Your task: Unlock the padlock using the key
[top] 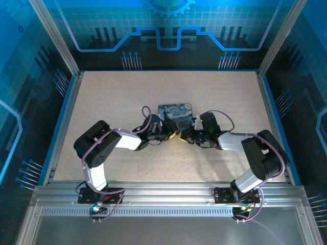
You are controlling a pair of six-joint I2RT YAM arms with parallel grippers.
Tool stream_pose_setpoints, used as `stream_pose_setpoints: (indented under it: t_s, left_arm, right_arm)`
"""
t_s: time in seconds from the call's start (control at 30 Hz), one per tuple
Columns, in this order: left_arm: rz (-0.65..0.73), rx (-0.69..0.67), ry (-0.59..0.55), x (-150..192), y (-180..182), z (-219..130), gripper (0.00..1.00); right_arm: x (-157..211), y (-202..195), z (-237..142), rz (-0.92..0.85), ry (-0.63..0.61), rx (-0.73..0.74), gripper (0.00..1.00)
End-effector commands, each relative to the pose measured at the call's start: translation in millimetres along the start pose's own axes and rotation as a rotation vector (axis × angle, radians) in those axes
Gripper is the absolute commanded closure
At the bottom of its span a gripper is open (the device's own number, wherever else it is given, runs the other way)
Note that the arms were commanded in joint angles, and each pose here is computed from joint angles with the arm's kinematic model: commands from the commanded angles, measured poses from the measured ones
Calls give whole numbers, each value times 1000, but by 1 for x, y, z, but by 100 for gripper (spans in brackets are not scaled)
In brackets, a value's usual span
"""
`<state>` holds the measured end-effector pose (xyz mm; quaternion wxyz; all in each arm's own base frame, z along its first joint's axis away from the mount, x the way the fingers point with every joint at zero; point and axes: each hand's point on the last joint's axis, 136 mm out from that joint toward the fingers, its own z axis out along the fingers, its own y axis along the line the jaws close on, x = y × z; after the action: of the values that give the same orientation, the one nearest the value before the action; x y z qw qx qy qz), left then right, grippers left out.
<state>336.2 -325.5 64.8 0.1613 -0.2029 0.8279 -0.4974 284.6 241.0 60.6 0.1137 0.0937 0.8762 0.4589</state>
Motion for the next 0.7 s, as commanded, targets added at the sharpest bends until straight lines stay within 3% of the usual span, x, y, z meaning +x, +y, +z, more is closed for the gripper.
stream_pose_setpoints:
  t_s: [0.0, 0.3, 0.53, 0.67]
  left_arm:
    - [-38, -13, 43, 12, 4, 7, 60]
    - [-40, -12, 51, 14, 4, 9, 60]
    - [-37, -11, 44, 13, 2, 8, 80]
    - [-38, -13, 39, 13, 3, 7, 89]
  right_arm:
    - [-6, 9, -2, 8, -21, -52, 100]
    - [-9, 9, -2, 21, -27, -56, 100]
    - [-6, 5, -4, 31, -26, -49, 100]
    - [-4, 2, -9, 24, -34, -44, 94]
